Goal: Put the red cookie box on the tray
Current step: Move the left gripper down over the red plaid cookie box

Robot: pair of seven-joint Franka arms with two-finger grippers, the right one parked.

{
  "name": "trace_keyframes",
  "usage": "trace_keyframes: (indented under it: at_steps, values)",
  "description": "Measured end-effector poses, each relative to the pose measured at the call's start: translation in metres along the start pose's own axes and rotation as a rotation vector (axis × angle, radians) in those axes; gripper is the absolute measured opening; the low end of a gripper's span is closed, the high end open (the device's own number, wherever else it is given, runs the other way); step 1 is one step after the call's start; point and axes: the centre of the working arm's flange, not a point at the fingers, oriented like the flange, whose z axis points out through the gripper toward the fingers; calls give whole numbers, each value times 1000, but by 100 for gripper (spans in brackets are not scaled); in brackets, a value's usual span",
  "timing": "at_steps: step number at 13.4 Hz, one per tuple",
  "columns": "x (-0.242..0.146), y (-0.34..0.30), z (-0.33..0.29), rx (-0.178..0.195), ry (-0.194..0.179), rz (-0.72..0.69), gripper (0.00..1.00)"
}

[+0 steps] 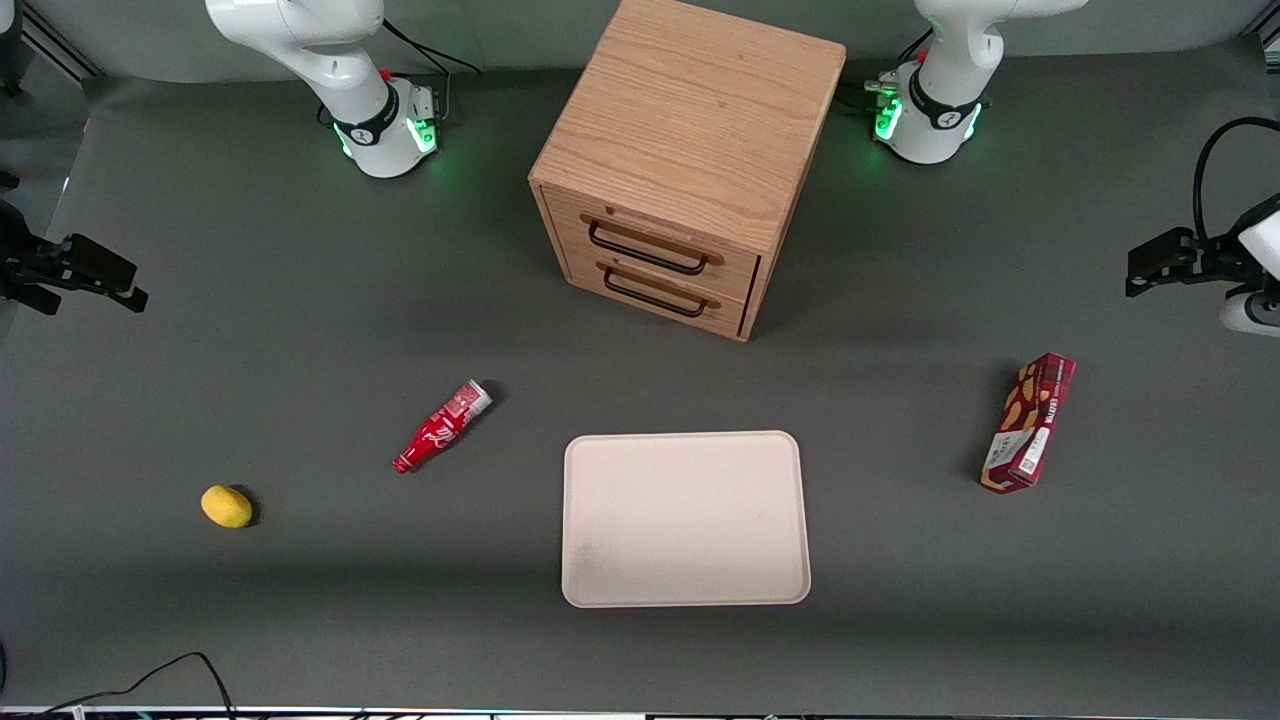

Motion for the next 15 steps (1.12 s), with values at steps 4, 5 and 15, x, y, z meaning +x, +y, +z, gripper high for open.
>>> trace_keyframes:
  at_steps: [4, 5, 15]
  values:
    - [0, 3, -2, 0, 0, 2, 100]
    - [0, 3, -2, 0, 0, 3, 100]
    - [33, -62, 136, -39, -85, -11, 100]
